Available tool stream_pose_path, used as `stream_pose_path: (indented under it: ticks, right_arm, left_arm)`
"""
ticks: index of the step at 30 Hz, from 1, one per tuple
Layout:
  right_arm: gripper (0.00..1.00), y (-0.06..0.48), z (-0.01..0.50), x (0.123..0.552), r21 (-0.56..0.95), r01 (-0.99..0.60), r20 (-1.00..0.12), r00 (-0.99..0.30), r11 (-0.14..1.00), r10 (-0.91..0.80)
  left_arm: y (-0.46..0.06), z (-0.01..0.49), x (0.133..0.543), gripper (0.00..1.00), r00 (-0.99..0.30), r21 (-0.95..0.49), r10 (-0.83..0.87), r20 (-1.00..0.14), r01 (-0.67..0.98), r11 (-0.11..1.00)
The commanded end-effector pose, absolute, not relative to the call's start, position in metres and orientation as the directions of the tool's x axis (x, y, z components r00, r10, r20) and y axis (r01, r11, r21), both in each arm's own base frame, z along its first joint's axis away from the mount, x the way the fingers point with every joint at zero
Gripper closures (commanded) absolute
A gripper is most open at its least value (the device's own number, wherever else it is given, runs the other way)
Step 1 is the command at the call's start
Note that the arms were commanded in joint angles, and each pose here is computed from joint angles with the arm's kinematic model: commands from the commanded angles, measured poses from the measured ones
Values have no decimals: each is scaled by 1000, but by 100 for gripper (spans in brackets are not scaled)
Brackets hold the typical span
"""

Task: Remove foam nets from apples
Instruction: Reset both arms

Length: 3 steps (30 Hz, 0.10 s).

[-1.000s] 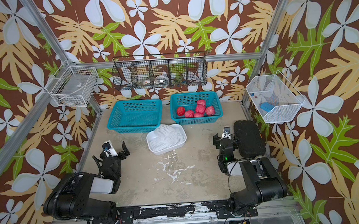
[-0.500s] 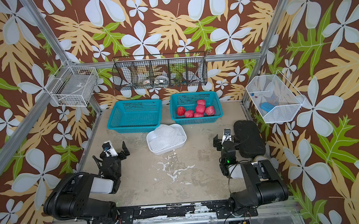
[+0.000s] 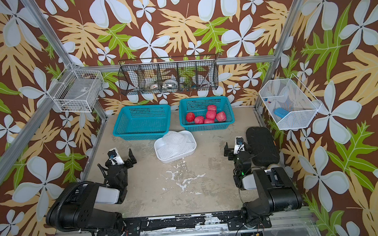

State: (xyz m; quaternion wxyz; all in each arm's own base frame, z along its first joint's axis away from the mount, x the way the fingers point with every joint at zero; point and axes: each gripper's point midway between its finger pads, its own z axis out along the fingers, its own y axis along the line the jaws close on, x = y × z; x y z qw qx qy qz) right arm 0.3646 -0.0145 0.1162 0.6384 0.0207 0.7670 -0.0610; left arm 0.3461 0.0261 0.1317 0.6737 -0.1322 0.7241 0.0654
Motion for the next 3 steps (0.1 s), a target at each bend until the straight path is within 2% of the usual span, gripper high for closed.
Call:
stream_pose_path:
  ticks: [1,3]
  right_arm:
    - [0,-12,121,365,-50,99,-986,-164,994,-33]
    - [0,-12,120,365,-50,101,-986,-166,994,-33]
  left_arm:
    - [27,137,347,0,-36,-94,-109,-993,-280,955]
    - [27,138,347,0,-32,-96,-109,-994,-279,956]
